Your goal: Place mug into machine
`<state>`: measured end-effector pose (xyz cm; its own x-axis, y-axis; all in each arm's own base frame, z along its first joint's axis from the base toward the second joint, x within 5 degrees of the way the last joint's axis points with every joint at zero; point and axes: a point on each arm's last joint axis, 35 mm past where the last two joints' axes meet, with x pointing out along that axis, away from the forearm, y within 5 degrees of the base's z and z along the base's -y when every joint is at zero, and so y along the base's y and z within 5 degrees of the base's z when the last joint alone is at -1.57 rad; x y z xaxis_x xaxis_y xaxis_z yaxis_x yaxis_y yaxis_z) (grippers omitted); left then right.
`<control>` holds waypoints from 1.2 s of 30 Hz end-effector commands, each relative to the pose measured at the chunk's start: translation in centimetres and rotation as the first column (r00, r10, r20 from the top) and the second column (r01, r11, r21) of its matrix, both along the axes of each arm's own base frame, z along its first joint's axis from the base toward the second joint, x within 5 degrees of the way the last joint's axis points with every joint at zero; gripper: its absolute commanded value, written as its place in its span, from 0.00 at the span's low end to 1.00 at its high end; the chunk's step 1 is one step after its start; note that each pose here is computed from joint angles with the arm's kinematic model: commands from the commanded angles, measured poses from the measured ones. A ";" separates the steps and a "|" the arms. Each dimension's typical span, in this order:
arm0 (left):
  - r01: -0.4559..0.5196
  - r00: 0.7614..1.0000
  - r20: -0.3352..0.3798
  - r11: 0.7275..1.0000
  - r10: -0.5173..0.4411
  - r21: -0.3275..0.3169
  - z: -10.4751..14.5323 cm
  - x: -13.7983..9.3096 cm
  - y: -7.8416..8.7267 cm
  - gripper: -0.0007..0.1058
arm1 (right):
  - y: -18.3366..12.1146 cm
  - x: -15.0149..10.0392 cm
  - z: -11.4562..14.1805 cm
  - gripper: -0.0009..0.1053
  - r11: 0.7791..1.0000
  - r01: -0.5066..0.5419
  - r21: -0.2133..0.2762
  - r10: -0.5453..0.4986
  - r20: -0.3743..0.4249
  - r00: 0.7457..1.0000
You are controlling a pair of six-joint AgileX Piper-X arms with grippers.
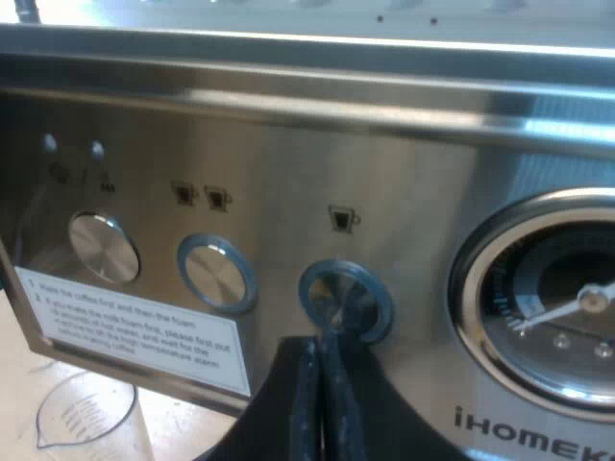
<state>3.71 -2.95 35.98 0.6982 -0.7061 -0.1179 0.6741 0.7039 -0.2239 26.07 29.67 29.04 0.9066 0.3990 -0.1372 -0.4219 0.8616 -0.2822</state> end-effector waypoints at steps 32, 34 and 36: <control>0.005 0.999 0.036 1.000 -0.004 -0.016 0.8 -0.4 0.1 0.77 | -0.5 -4.0 4.4 0.18 1.000 0.006 -0.015 -0.005 0.017 1.000; 0.002 0.999 0.036 1.000 -0.002 -0.016 0.8 -0.4 0.1 0.77 | -0.8 -4.7 4.9 0.33 1.000 -0.005 -0.029 0.005 0.003 1.000; 0.003 0.999 0.036 1.000 -0.002 -0.016 0.8 -0.4 0.1 0.77 | -1.1 -5.4 5.3 0.50 1.000 -0.013 -0.027 0.013 -0.019 1.000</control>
